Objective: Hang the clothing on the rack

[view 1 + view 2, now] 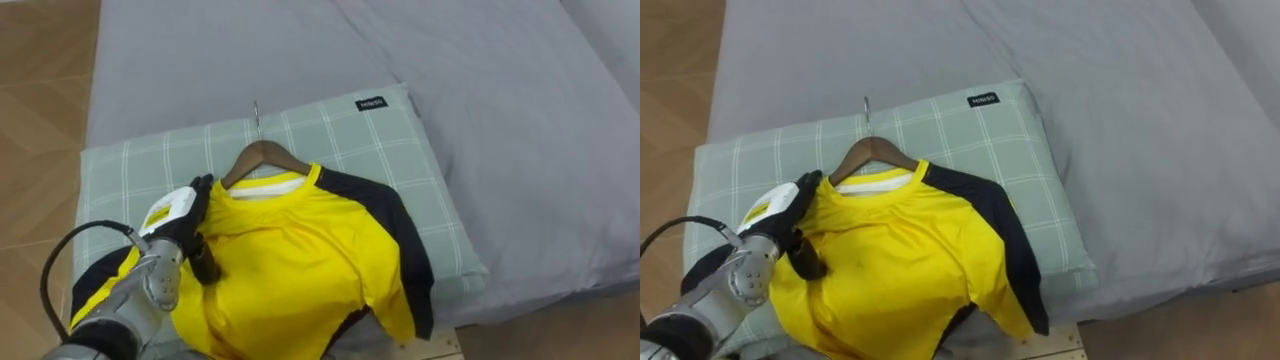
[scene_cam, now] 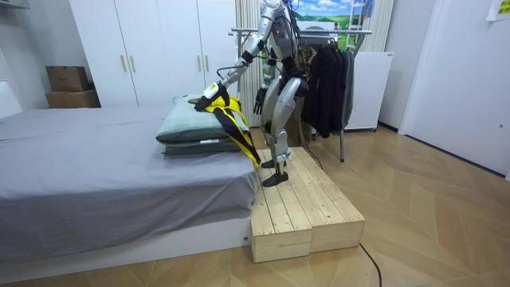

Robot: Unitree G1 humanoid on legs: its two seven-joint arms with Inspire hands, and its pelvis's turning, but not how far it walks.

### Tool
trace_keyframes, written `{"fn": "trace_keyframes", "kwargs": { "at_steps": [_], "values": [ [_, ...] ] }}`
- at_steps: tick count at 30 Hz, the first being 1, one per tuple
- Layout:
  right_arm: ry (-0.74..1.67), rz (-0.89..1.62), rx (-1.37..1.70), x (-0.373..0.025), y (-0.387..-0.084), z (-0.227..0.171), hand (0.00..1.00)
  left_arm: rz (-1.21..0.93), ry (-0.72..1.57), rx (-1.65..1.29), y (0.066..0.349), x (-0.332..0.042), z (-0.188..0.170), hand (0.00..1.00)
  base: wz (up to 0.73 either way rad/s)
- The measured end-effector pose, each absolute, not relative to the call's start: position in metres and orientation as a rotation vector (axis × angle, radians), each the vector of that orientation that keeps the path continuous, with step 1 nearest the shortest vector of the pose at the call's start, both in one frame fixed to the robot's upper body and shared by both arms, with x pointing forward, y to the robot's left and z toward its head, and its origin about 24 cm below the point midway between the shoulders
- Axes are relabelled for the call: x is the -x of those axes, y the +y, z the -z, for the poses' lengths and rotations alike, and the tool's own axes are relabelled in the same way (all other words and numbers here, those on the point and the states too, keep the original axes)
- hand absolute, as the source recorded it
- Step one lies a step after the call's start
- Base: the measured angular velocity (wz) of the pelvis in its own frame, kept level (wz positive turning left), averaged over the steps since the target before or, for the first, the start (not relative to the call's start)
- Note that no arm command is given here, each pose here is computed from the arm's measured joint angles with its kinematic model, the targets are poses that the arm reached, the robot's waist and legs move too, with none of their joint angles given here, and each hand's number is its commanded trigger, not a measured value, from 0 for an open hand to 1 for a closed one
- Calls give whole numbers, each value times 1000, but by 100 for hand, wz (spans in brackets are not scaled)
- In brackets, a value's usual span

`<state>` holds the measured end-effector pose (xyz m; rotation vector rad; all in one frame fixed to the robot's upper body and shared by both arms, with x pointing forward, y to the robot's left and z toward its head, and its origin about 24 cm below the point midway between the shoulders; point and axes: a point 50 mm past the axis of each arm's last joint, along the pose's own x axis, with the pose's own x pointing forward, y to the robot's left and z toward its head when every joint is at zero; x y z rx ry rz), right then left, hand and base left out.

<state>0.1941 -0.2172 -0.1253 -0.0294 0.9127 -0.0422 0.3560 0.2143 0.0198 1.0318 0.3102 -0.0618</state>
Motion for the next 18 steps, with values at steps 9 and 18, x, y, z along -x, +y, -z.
{"fn": "trace_keyframes", "kwargs": {
  "at_steps": [9, 18],
  "values": [
    [919, 39, 24, -191, -219, 126, 0, 96, 345, -1032, 216, -358, -22, 0, 0],
    [920, 50, 25, -190, -223, 126, 0, 106, 371, -1034, 218, -359, -23, 100, 0]
  ]
}}
